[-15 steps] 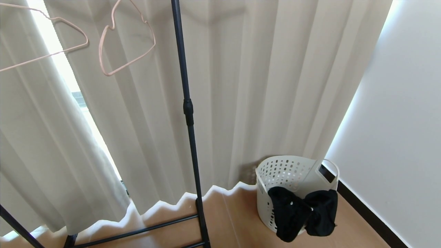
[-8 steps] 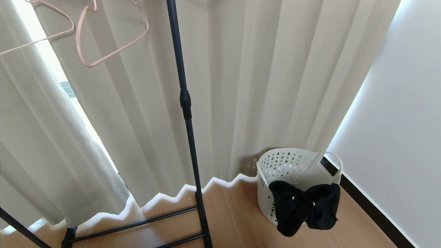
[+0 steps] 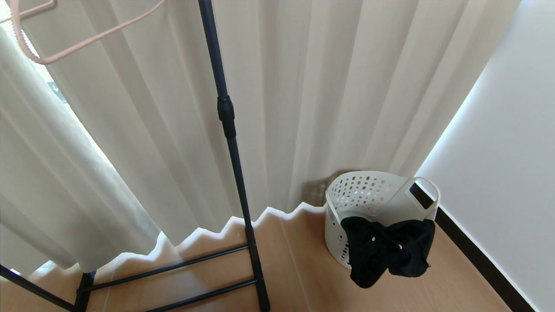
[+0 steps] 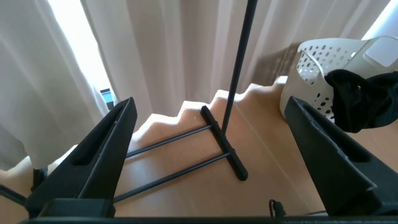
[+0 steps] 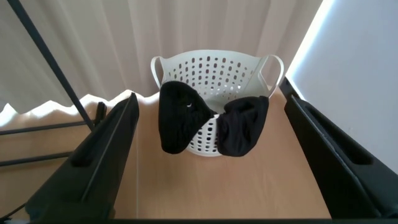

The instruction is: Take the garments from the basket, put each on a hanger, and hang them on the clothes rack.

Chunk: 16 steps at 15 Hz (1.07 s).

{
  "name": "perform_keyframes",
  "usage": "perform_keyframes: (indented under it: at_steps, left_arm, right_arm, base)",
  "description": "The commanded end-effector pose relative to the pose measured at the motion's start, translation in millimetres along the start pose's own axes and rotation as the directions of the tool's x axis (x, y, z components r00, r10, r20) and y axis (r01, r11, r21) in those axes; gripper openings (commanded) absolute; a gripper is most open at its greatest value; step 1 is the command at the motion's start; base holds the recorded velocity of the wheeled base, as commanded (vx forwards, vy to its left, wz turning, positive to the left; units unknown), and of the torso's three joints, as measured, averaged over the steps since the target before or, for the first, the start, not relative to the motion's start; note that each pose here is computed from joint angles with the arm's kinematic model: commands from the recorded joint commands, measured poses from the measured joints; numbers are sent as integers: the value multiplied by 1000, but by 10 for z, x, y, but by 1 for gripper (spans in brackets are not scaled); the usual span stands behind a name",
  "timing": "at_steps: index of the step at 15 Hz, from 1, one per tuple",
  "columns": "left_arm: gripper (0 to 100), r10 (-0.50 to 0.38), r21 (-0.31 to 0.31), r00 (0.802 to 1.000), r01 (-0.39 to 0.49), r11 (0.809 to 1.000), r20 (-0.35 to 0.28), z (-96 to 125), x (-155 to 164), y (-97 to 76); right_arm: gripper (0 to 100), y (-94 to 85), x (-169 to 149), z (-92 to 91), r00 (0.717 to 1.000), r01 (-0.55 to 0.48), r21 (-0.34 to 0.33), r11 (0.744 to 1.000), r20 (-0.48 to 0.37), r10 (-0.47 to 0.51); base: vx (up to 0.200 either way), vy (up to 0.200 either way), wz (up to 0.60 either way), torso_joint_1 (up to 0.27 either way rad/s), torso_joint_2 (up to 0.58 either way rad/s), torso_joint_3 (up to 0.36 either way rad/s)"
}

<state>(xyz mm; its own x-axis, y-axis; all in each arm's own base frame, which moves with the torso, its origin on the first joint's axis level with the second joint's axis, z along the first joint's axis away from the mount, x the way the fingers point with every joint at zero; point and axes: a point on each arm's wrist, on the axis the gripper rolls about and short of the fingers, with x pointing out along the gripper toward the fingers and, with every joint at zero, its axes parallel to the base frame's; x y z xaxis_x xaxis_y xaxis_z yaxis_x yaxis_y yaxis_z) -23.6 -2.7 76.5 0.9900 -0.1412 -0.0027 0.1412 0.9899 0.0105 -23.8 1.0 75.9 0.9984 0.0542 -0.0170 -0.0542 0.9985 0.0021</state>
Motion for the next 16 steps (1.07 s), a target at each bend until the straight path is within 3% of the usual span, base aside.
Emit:
perform_keyframes:
  at_steps: [1, 16]
  left_arm:
    - [100, 1, 1, 1000, -1, 1000, 0, 0, 0, -1]
    - [100, -18, -9, 1000, 18, 1000, 0, 6, -2, -5]
  right_arm:
    - [100, 0, 0, 1, 1000, -1, 2, 1000, 2, 1]
    - [100, 0, 0, 1, 1000, -1, -1, 1000, 2, 1]
  base:
    - [0, 0, 0, 2, 2, -193]
    - [0, 0, 0, 4, 5, -199]
